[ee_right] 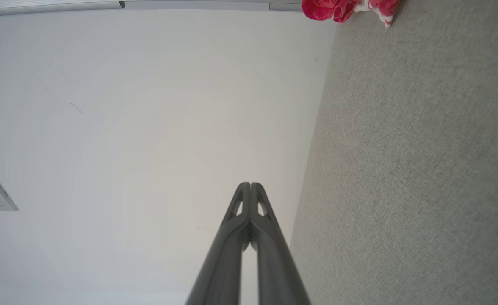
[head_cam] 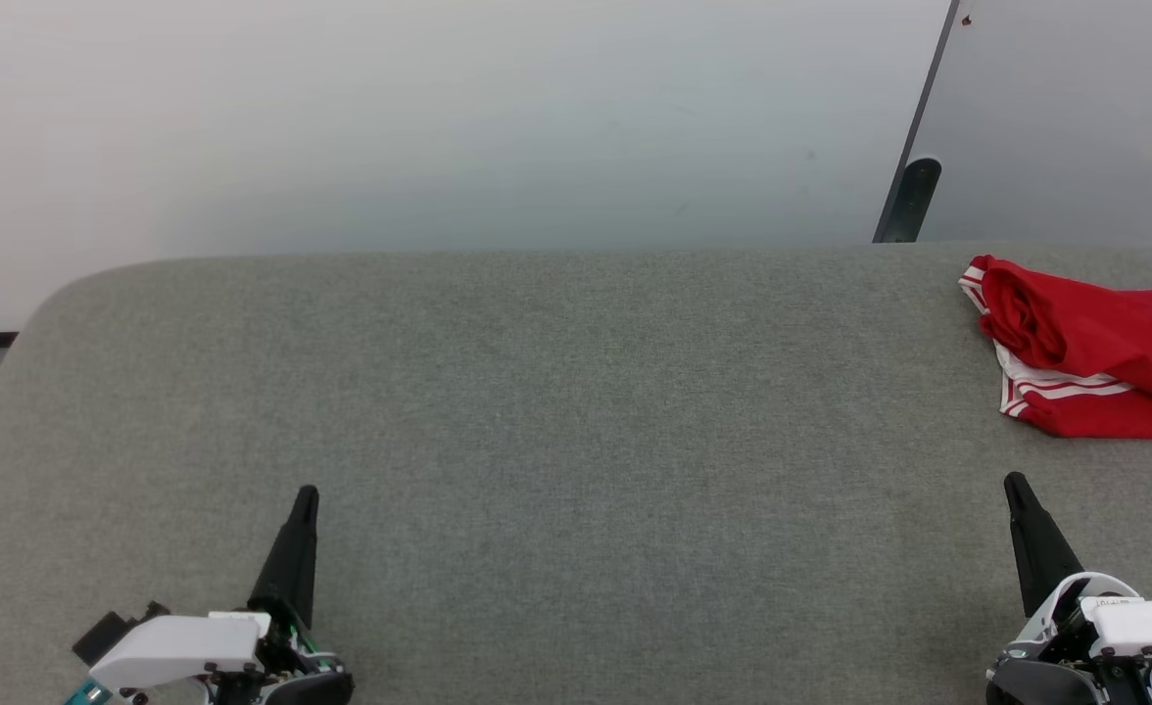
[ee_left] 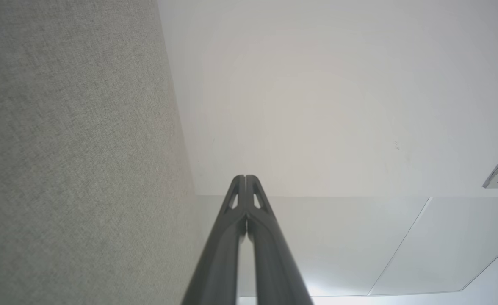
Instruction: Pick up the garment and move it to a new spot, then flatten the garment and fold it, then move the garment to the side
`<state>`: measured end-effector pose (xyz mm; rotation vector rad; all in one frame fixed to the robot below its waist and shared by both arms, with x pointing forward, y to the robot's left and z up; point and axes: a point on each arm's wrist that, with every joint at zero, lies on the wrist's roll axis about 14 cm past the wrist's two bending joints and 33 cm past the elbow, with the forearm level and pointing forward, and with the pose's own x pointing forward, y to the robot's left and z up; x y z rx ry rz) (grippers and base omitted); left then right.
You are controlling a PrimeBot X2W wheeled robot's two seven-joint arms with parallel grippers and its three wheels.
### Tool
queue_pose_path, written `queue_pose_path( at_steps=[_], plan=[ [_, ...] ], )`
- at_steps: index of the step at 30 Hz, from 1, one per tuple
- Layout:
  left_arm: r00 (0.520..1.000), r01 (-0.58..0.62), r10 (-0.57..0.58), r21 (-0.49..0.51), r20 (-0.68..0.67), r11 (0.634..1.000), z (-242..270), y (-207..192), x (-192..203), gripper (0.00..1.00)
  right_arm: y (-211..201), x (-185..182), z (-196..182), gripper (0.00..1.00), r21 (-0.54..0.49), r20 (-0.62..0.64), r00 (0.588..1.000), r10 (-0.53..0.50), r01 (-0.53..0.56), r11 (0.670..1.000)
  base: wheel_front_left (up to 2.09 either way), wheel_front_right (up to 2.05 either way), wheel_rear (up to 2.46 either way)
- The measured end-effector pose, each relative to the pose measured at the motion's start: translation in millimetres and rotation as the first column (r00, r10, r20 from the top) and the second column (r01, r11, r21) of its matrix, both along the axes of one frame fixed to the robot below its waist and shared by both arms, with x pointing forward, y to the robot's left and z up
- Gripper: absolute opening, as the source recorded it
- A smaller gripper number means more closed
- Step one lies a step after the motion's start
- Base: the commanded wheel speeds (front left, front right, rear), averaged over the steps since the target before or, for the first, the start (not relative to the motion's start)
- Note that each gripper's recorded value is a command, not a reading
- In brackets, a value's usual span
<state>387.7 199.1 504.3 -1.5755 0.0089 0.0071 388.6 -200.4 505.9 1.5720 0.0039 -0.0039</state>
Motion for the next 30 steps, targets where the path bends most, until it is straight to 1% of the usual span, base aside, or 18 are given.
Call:
queue_pose_path(
  at_steps=[30],
  plan=[
    [1.0, 0.0, 0.0, 0.0, 0.0, 1.0, 0.0, 0.1, 0.0, 0.0, 0.0, 0.0, 0.0, 0.0, 0.0, 0.0, 1.0, 0.0, 0.0, 1.0, 0.0, 0.0, 0.0]
  ],
)
